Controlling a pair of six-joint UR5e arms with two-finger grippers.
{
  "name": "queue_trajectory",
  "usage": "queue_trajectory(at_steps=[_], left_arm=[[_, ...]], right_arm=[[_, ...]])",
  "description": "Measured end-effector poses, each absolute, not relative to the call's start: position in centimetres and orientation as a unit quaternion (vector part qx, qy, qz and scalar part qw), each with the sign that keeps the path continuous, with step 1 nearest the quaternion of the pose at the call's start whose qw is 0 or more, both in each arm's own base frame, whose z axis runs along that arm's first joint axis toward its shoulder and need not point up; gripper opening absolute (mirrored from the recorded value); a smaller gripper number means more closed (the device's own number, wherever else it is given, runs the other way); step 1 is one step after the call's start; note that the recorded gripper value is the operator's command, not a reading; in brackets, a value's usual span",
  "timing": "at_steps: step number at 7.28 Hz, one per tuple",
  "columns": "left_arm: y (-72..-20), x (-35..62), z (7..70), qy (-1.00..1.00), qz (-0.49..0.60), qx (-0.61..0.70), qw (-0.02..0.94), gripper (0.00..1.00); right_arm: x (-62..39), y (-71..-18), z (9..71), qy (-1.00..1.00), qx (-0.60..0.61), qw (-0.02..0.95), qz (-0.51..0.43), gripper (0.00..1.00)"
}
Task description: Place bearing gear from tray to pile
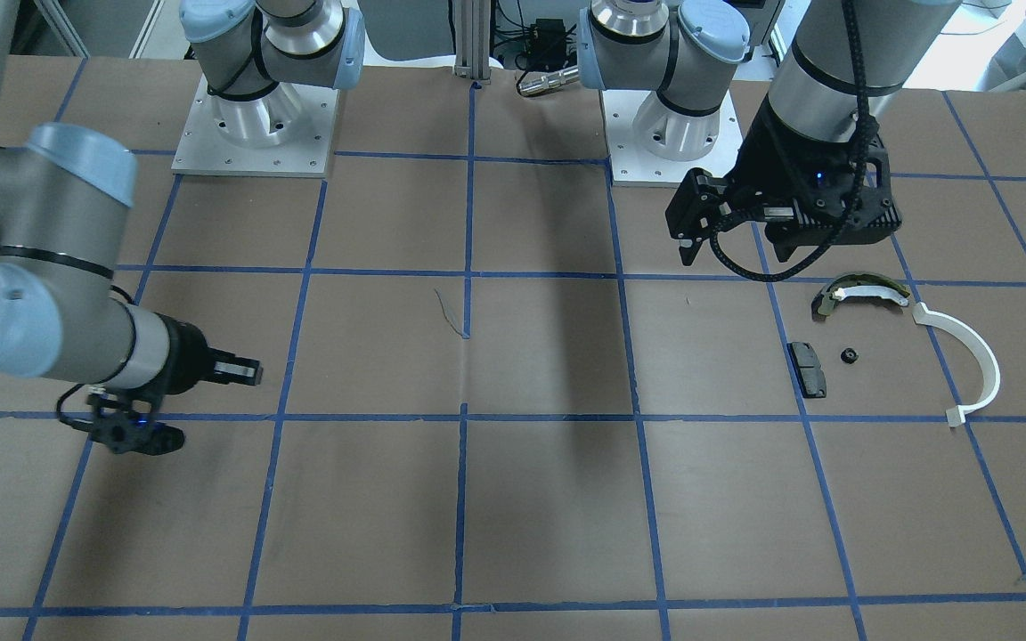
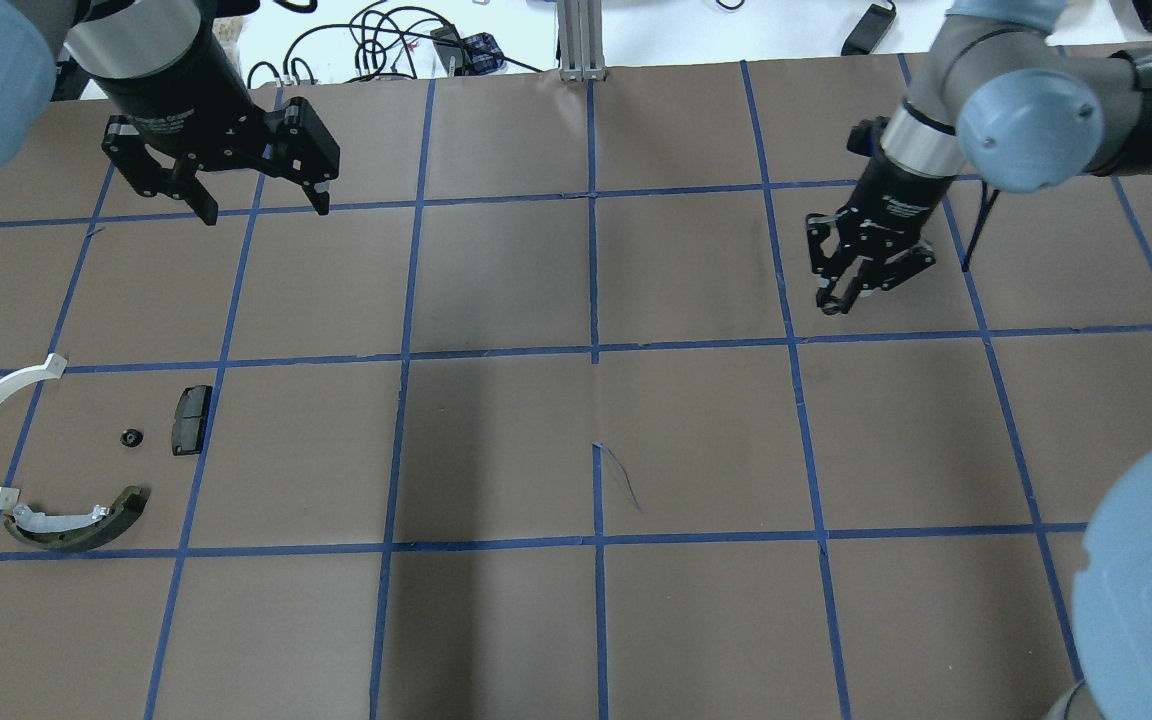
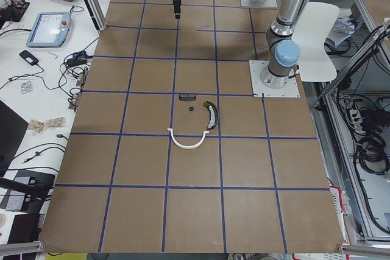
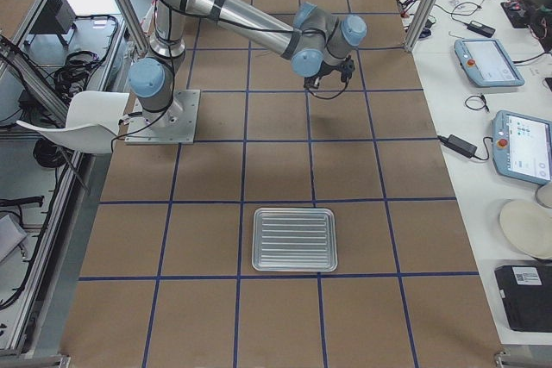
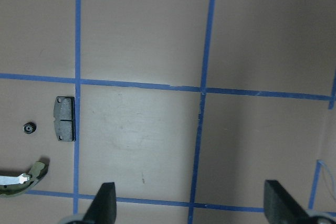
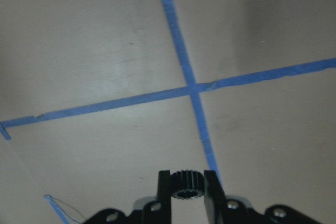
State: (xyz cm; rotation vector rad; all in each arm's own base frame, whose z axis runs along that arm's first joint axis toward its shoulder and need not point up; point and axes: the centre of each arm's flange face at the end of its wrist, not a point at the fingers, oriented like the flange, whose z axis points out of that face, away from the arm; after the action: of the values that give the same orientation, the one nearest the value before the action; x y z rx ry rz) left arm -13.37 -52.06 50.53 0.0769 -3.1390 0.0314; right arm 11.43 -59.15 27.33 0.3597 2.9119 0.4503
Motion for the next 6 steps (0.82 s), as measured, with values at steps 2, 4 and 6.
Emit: queue_trajectory(at_steps=[2, 4, 6], left_arm=[[-51.5, -14.0, 50.9, -1.000, 0.012, 0.016, 0.004, 1.00], [-51.4, -14.0, 50.5, -1.000, 0.010, 0.014, 0.004, 1.00], [-51.4, -13.8, 50.3, -1.000, 0.008, 0.015, 0.004, 1.00]], right_arm=[[20.6, -57.3, 26.5, 0.978, 0.139, 0.089, 0.129, 0.00], [26.6, -54.2, 24.3, 0.971, 0.165, 0.115, 0.129, 0.00], [30.4, -51.0, 21.9, 0.966, 0.185, 0.121, 0.132, 0.00]])
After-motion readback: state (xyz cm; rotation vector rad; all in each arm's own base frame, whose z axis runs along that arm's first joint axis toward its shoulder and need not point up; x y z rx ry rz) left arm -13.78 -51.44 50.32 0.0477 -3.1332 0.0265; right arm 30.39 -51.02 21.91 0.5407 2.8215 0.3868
